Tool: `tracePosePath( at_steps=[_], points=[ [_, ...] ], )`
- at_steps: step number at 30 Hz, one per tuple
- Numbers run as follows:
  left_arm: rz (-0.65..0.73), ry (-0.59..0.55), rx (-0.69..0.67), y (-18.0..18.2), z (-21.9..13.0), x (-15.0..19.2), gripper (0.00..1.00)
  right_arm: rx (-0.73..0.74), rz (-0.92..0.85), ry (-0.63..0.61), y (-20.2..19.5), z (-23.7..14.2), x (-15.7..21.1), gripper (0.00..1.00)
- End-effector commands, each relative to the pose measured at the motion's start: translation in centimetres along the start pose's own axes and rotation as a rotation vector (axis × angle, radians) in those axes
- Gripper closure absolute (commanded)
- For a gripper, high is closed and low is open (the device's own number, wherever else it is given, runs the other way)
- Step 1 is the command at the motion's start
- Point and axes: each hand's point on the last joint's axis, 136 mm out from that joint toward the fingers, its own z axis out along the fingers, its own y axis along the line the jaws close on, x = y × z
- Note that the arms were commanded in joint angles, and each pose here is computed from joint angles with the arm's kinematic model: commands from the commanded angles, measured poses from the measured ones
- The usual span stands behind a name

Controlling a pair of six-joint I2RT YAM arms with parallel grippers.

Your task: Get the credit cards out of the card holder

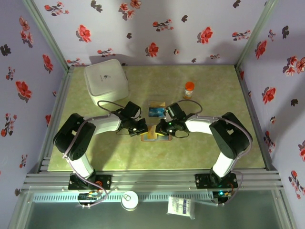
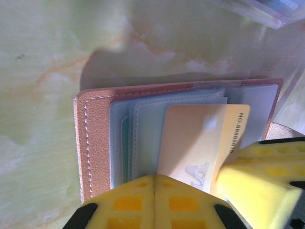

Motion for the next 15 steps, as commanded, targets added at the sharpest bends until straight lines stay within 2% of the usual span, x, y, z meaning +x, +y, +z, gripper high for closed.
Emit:
tracePosePath(
  at_steps=[1, 9, 15],
  points=[
    [0.001, 0.023, -0.081, 1.8, 0.2, 0.7, 1.00, 0.056, -0.004, -0.032, -1.2, -1.7, 0.1, 0.92],
    [0.012, 0.003, -0.048, 0.9, -0.2, 0.4, 1.00, 0.126, -0.113, -0.091, -0.3, -6.6, 0.2, 0.94],
    [0.024, -0.020, 0.013, -0.9, -0.9, -0.3, 1.00, 0.229, -0.388, -0.104, 1.3, -9.7, -1.0, 0.98]
  ],
)
